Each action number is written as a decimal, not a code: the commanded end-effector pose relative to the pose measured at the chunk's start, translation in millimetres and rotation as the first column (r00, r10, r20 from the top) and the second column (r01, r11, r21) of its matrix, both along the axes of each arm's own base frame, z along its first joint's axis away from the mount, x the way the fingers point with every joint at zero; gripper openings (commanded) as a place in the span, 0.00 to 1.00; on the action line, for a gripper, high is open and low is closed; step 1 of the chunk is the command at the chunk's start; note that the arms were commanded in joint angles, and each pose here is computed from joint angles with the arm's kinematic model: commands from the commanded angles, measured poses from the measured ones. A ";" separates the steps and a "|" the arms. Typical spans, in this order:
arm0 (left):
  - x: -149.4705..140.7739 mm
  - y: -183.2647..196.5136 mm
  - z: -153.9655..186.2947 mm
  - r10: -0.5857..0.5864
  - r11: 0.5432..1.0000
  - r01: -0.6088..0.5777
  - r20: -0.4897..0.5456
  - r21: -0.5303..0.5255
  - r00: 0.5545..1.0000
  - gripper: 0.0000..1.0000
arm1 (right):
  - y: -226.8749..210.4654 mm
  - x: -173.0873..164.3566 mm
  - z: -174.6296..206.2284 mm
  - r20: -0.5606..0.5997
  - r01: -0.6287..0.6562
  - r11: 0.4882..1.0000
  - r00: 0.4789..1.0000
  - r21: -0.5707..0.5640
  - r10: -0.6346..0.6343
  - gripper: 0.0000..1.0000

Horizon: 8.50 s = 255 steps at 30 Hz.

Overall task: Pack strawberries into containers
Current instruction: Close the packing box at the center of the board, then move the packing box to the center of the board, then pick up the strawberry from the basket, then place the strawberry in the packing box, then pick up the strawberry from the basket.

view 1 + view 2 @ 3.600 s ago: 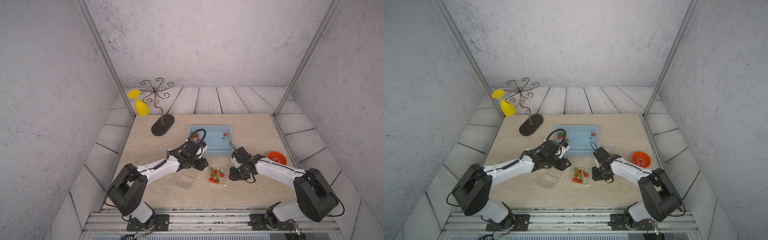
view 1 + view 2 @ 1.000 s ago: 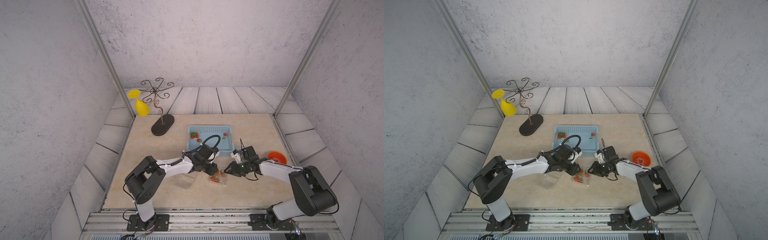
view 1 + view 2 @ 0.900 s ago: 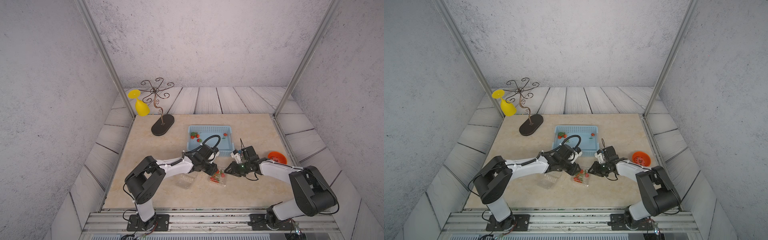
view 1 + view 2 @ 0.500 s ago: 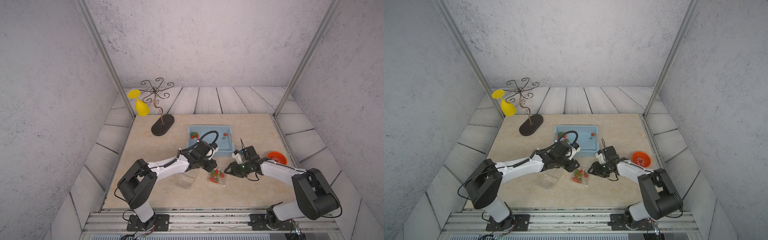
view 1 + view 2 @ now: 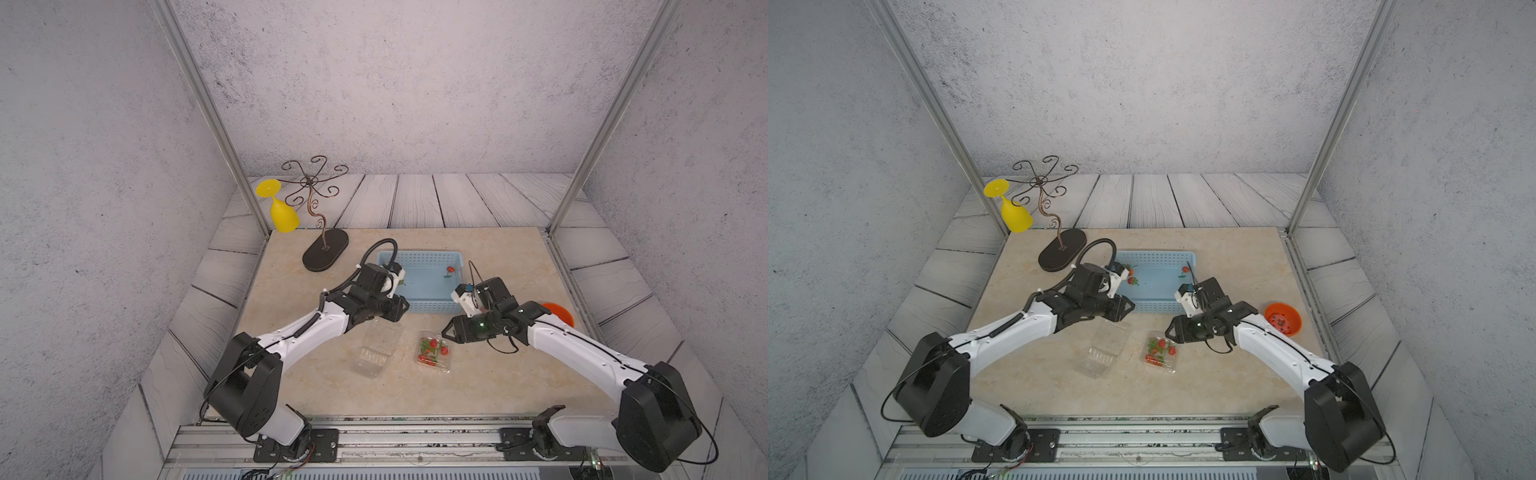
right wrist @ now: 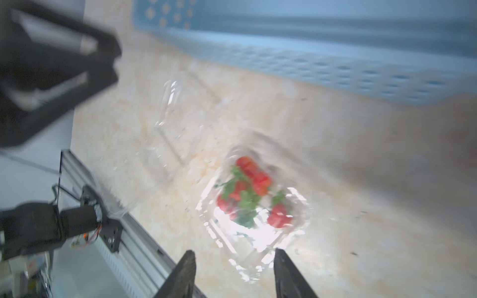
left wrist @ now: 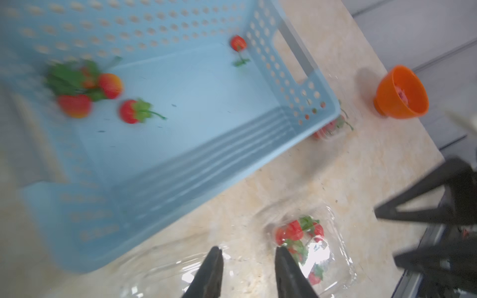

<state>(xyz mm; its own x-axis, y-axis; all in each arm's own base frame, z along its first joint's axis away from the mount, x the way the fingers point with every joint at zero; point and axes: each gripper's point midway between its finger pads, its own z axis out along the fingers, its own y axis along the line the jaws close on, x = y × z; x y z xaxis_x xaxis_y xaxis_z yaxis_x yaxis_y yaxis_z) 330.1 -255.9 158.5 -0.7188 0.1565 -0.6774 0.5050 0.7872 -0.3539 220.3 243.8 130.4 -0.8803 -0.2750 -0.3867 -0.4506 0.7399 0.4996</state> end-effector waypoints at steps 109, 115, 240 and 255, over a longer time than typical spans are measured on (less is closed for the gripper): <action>56.4 107.6 47.6 0.100 0.988 -0.092 0.058 -0.124 0.993 0.38 | 115.0 318.6 -99.3 -0.034 0.192 0.968 0.981 0.164 -0.189 0.43; 56.4 107.4 47.3 0.099 0.988 -0.092 0.056 -0.125 0.993 0.38 | 118.0 322.5 -98.0 -0.035 0.198 0.963 0.980 0.181 -0.195 0.39; 45.3 114.9 75.6 0.130 0.982 -0.110 0.125 -0.151 0.984 0.38 | -45.5 309.1 -62.3 0.328 0.498 0.666 0.867 -0.555 -0.375 0.49; 46.9 116.5 71.9 0.134 0.983 -0.116 0.115 -0.145 0.984 0.38 | -52.4 319.2 -107.3 0.282 0.486 0.655 0.873 -0.579 -0.398 0.42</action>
<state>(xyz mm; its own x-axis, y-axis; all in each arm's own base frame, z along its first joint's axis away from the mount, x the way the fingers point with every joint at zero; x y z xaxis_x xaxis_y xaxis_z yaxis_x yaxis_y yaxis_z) 375.5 -142.1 236.8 -0.6308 -0.0347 -0.7752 0.4563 0.7914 -0.4067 539.1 197.0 41.5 -0.9051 -0.0967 -0.4140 -0.0302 0.9860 -0.1642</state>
